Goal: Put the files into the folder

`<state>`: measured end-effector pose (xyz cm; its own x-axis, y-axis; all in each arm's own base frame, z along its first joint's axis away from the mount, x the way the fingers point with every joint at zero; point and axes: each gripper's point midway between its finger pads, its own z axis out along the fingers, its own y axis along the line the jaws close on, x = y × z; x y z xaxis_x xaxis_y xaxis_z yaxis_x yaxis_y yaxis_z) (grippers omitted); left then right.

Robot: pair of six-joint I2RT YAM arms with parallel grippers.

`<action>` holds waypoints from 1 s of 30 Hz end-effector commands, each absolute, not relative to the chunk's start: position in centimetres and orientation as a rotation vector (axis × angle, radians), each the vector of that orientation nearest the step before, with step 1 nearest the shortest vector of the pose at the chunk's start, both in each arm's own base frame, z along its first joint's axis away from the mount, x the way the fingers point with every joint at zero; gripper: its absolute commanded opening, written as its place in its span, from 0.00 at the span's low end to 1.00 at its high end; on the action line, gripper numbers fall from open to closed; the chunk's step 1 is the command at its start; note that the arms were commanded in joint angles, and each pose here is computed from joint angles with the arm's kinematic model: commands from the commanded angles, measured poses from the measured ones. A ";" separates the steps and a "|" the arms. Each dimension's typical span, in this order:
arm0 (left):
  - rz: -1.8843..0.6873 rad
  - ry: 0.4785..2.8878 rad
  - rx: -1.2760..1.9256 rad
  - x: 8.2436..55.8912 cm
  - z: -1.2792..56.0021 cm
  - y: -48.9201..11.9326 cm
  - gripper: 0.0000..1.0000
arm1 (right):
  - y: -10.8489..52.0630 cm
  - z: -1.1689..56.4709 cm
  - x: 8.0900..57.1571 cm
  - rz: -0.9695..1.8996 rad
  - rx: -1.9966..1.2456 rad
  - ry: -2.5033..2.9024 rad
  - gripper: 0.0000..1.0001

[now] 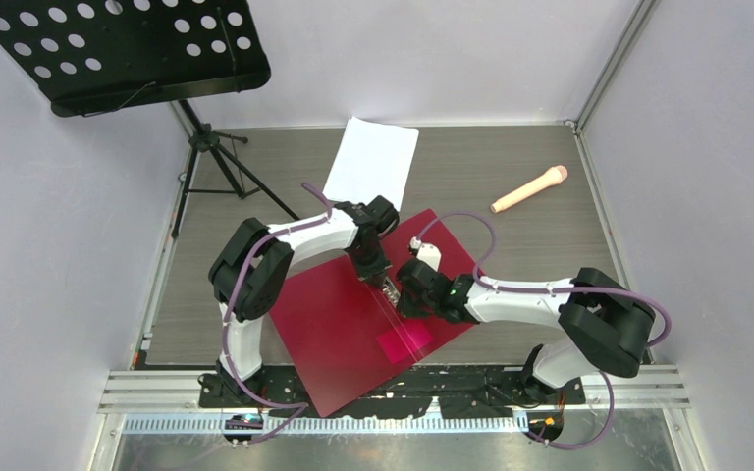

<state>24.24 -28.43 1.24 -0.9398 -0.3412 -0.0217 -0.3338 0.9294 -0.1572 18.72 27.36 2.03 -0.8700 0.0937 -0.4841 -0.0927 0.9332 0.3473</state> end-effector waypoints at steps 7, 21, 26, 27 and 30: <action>0.345 3.110 -0.454 20.5 -4.1 -20.7 0.00 | 18.0 -2.5 17.8 -0.152 -0.014 2.663 0.06; 0.326 3.144 -0.473 20.5 -4.3 -20.3 0.00 | 16.5 -3.3 17.8 -0.400 -0.102 2.608 0.06; 0.317 3.154 -0.489 20.5 -4.4 -20.2 0.00 | 15.9 -4.1 17.3 -0.414 -0.090 2.607 0.06; 0.321 3.156 -0.493 20.4 -4.4 -20.1 0.00 | 16.0 -4.2 17.2 -0.398 -0.088 2.611 0.06; 0.327 3.159 -0.505 20.4 -4.5 -20.0 0.00 | 16.5 -4.9 16.6 -0.286 -0.067 2.628 0.06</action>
